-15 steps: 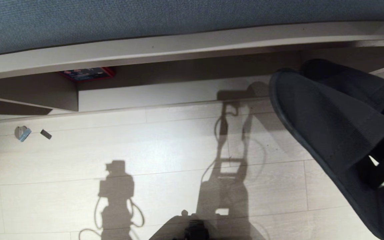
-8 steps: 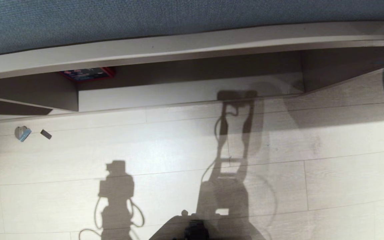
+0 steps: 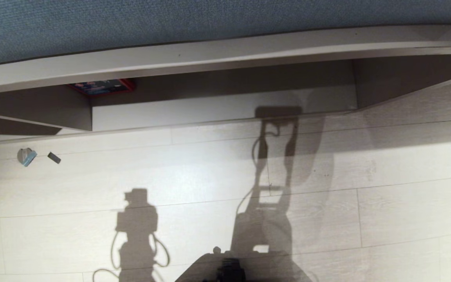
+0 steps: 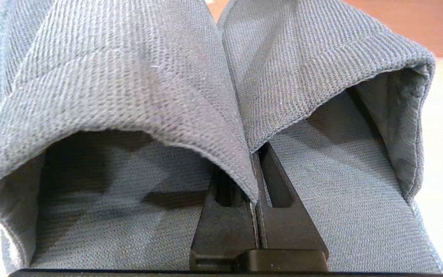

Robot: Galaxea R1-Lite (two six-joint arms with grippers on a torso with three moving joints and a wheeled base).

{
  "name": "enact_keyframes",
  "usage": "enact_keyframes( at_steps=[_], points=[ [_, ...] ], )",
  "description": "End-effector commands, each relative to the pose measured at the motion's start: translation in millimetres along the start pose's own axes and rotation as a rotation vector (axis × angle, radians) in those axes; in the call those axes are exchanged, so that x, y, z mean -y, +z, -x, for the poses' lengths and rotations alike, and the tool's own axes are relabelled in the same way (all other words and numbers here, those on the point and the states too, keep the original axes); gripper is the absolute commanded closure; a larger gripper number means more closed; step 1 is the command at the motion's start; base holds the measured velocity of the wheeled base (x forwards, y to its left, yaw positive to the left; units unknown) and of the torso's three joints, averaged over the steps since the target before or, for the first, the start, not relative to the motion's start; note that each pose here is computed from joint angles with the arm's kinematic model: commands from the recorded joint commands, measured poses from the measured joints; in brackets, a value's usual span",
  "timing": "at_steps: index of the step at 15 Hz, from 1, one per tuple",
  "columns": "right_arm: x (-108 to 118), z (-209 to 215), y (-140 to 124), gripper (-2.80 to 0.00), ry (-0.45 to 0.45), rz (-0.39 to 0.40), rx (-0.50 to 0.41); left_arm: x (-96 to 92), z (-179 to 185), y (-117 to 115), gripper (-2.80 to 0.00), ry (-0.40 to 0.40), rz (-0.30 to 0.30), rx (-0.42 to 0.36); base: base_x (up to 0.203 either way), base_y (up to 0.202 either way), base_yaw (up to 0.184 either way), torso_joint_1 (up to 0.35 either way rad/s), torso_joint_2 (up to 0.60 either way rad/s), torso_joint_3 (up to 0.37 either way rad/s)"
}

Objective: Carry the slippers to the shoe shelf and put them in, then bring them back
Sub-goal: Place the slippers on the floor

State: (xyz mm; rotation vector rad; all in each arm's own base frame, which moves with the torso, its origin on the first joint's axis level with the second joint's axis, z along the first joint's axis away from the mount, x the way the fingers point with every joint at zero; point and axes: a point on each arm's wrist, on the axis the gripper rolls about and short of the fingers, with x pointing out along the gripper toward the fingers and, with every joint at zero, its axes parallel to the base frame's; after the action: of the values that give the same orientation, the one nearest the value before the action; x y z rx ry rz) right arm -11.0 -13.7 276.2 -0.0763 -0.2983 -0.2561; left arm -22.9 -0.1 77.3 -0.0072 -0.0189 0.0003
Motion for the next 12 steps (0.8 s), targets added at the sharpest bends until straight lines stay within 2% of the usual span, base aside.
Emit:
enact_keyframes(
  at_steps=[1,5,8,12],
  points=[
    [4,13,5,0.0,-0.127,0.012,0.035,0.0,0,-2,0.0,0.0,0.001,-0.006,0.0,0.0,0.0,0.0,0.0,0.0],
    [4,44,-15,0.0,-0.206,-0.041,0.01,0.0,0,-2,0.0,0.0,0.002,-0.007,0.0,0.0,0.0,0.0,0.0,0.0],
    [2,67,-55,0.0,-0.078,-0.022,-0.097,0.0,0,-2,0.0,0.0,0.002,-0.006,0.0,0.0,0.0,0.0,0.0,0.0],
    [-5,71,-112,0.0,0.089,0.001,-0.225,0.0,0,-2,0.0,0.0,0.003,-0.007,0.0,0.0,0.0,0.0,0.0,0.0]
  ],
)
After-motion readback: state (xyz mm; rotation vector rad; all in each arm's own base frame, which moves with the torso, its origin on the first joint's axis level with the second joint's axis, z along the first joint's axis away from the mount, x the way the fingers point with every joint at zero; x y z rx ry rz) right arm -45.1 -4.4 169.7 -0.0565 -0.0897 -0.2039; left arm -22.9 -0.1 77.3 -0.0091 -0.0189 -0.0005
